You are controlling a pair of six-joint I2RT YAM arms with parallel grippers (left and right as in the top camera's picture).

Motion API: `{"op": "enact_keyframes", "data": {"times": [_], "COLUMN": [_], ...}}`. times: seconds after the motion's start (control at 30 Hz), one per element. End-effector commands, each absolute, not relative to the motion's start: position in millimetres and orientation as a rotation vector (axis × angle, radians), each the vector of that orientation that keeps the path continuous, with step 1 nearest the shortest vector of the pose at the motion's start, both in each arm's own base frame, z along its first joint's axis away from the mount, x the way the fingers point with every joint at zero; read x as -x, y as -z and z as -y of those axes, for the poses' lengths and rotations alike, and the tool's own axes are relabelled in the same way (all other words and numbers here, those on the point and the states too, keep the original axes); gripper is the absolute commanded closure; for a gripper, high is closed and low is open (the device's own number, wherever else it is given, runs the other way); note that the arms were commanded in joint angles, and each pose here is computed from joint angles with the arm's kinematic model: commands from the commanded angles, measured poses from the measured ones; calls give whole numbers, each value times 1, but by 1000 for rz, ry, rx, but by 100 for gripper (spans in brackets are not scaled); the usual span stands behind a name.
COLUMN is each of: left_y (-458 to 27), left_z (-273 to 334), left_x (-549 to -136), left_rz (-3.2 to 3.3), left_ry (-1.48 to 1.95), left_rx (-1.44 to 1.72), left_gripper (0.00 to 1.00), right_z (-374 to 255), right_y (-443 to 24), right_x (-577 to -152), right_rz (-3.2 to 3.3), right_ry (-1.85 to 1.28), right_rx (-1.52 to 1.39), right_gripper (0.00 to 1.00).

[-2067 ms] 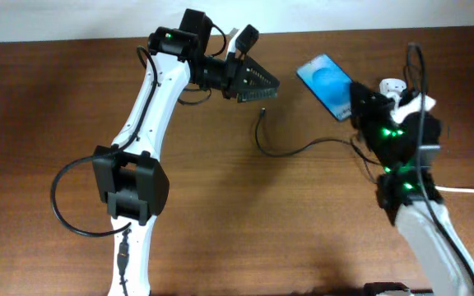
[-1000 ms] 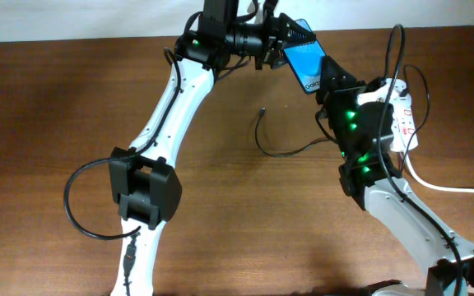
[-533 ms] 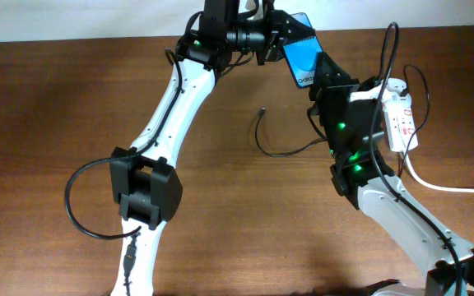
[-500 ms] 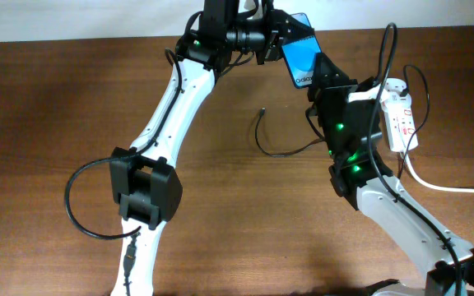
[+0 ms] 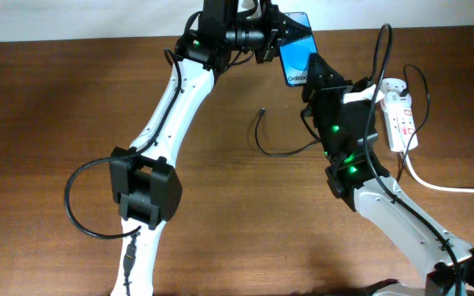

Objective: Plug charger to phone and switch on socket

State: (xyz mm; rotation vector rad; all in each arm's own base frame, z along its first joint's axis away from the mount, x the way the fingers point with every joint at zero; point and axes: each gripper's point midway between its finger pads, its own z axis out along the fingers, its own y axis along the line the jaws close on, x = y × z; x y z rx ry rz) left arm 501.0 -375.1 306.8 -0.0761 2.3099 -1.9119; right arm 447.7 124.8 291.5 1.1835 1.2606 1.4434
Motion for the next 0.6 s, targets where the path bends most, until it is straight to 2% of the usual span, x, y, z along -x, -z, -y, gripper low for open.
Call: {"op": "enact_keyframes", "data": {"times": [0.0,0.1,0.27,0.33,0.4,0.57], "left_y": [-322,-321,-296,-285,-272,-253], "left_z": [384,369,324,299,270,228], "left_x": [-494,-499,-517,-525,-527,-525], "left_rz": [-2277,-2271,-2325,-2353,-2397,-2411], "left_ry": [1933,1930,1815,1764,1734,1640], "left_rx": [36,4,47,83,117,5], "left_gripper": [100,100,100,100,100,100], "right_z": [-183,-179,-168,-156,-144,-139], "right_y": [-268,-255,-243,-222,-203,-186], "right_x": [-431,-432,-434,-435,-434,-427], "right_rz": [-1514,-1555,-1632,-1717,-1830,-1996], "right_ry": [-1524,-1442,-1257,-1142,-1040,-820], "right_rx": [-1057,-1059,-940,-920,-834,-386], "right_gripper": [77,70,50,45,36,36]}}
